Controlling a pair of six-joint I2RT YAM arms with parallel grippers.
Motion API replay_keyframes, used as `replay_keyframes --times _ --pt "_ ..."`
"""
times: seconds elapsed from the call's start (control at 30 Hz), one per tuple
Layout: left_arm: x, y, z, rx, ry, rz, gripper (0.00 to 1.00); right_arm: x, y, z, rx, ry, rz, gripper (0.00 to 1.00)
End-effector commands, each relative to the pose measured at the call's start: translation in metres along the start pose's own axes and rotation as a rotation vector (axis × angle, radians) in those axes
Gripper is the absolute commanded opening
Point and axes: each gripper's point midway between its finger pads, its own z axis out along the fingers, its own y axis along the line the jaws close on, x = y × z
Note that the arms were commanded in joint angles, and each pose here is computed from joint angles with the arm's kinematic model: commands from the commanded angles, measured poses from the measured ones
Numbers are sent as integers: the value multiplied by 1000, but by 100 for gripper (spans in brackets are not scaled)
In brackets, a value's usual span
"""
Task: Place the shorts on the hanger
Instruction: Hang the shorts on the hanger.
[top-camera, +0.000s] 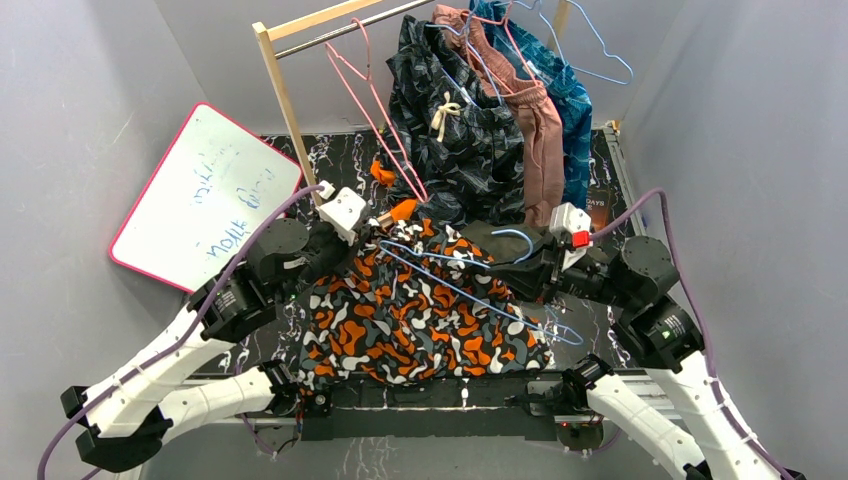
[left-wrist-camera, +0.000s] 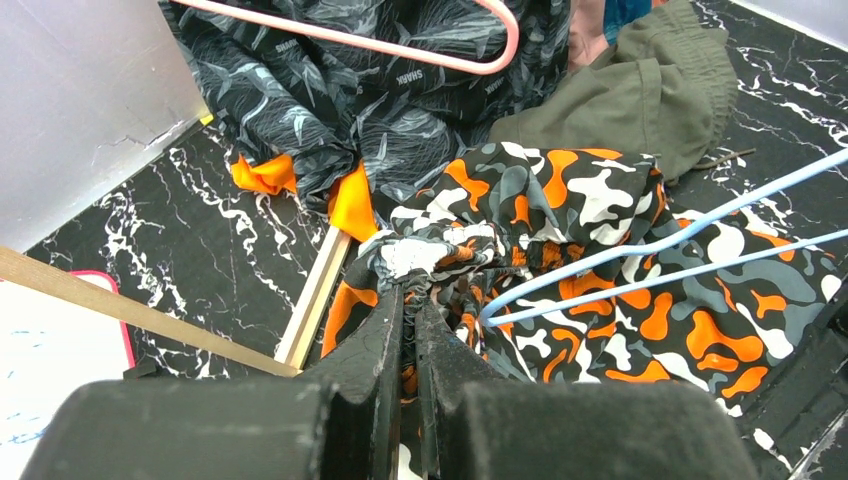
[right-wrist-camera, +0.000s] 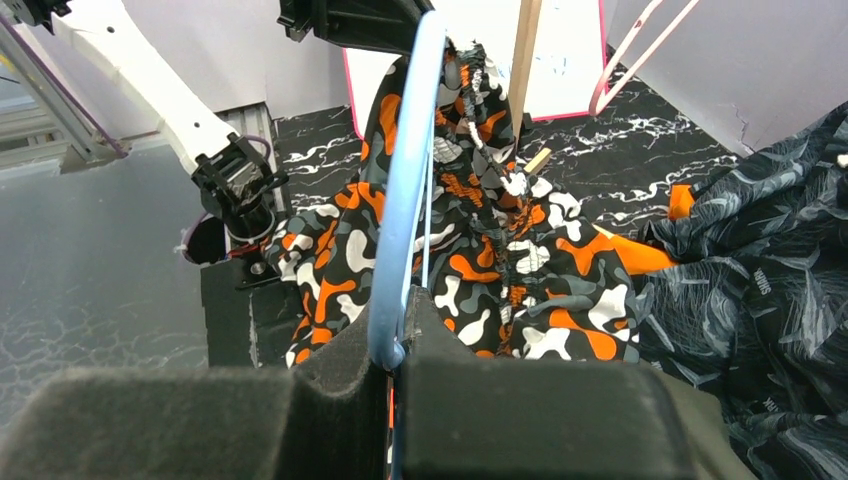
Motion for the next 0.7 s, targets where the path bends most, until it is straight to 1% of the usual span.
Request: replay_keyframes --times 0.0,0.27,0.53,0.67 --pt "-27 3 -11 11 -76 -4 0 -22 -4 7 -1 -86 -54 0" --pt "-32 -5 -15 63 -97 -14 0 -20 -21 18 39 -121 -55 0" --pt "-44 -18 -17 138 -120 -42 0 -11 -25 32 -2 -96 -52 0" --pt "-53 -23 -19 166 -139 -58 0 0 -23 38 -27 -56 -37 0"
